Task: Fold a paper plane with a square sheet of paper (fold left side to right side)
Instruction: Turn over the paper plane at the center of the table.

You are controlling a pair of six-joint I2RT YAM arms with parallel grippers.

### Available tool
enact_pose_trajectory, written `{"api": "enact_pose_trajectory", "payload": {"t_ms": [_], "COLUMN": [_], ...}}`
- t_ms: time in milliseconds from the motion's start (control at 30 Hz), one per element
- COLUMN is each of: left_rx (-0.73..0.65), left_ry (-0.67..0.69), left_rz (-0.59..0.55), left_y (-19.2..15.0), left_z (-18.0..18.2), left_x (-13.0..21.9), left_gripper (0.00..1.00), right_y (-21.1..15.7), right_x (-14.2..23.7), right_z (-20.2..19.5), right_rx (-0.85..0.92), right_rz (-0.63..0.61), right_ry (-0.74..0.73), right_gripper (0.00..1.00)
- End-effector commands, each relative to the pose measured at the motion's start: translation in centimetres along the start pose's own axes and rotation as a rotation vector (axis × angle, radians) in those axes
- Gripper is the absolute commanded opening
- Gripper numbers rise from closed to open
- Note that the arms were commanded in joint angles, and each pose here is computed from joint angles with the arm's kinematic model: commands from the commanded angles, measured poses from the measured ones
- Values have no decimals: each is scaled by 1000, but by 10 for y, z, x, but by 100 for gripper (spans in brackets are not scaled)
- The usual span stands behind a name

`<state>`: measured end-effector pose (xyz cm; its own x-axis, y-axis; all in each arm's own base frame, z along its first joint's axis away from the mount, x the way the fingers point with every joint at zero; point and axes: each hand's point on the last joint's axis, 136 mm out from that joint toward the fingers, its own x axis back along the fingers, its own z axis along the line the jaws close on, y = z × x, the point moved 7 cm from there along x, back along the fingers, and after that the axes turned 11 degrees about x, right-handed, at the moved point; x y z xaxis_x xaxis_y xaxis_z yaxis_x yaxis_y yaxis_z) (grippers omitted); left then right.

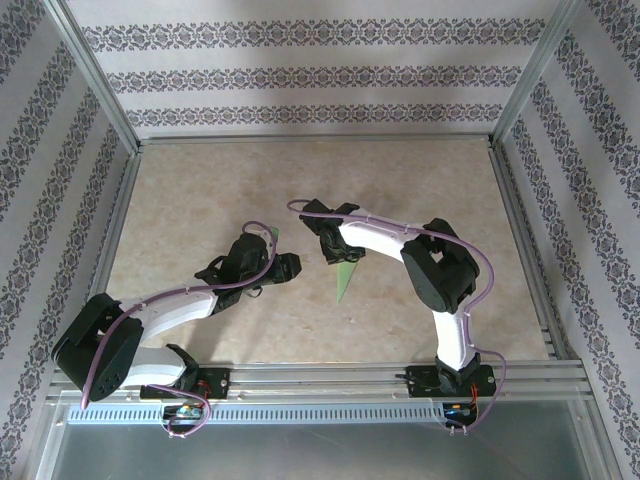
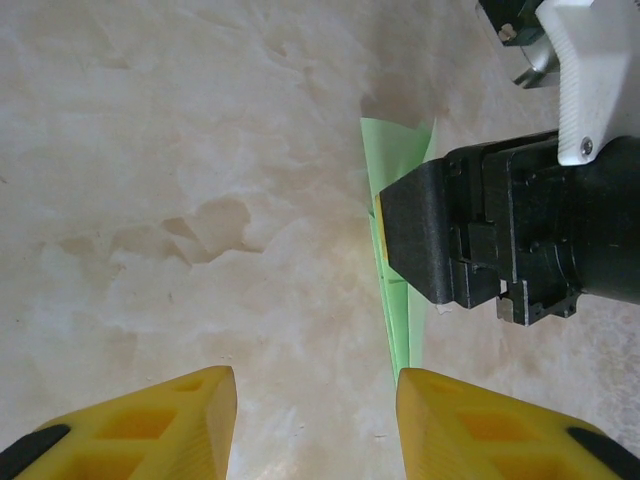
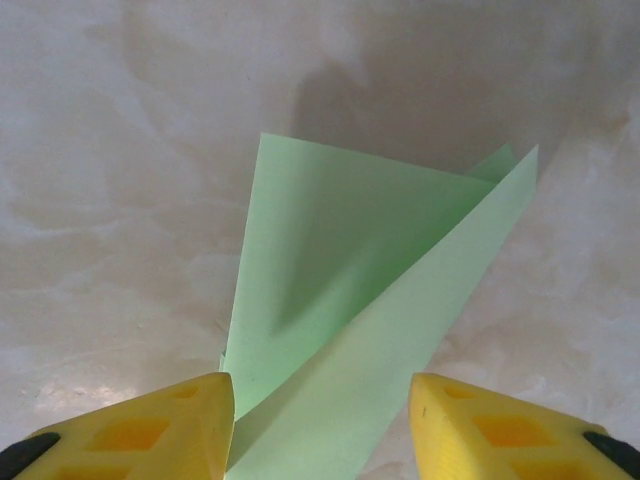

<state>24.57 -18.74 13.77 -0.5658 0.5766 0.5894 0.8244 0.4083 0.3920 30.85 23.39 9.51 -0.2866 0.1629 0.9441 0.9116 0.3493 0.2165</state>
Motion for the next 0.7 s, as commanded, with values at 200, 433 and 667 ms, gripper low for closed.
{"api": "enact_pose_trajectory", "payload": {"t_ms": [200,433,667], "left_rx": [-5,-13,11], "left_ry": [7,21,24], "left_rz": [-41,-74,-138], "left_y": [9,17,30], "left_z": [0,-3,-2], "left_x": [7,15,28], "left_gripper": [46,47,53], "right_y": [-14,-15,-8], "right_x": [16,40,80], "right_z": [-10,-21,-29], "right_rx": [-7,-17,-51], "right_rz": [-21,-74,-197], "right_ry": [-34,-46,37], "right_gripper": [29,4,0]}}
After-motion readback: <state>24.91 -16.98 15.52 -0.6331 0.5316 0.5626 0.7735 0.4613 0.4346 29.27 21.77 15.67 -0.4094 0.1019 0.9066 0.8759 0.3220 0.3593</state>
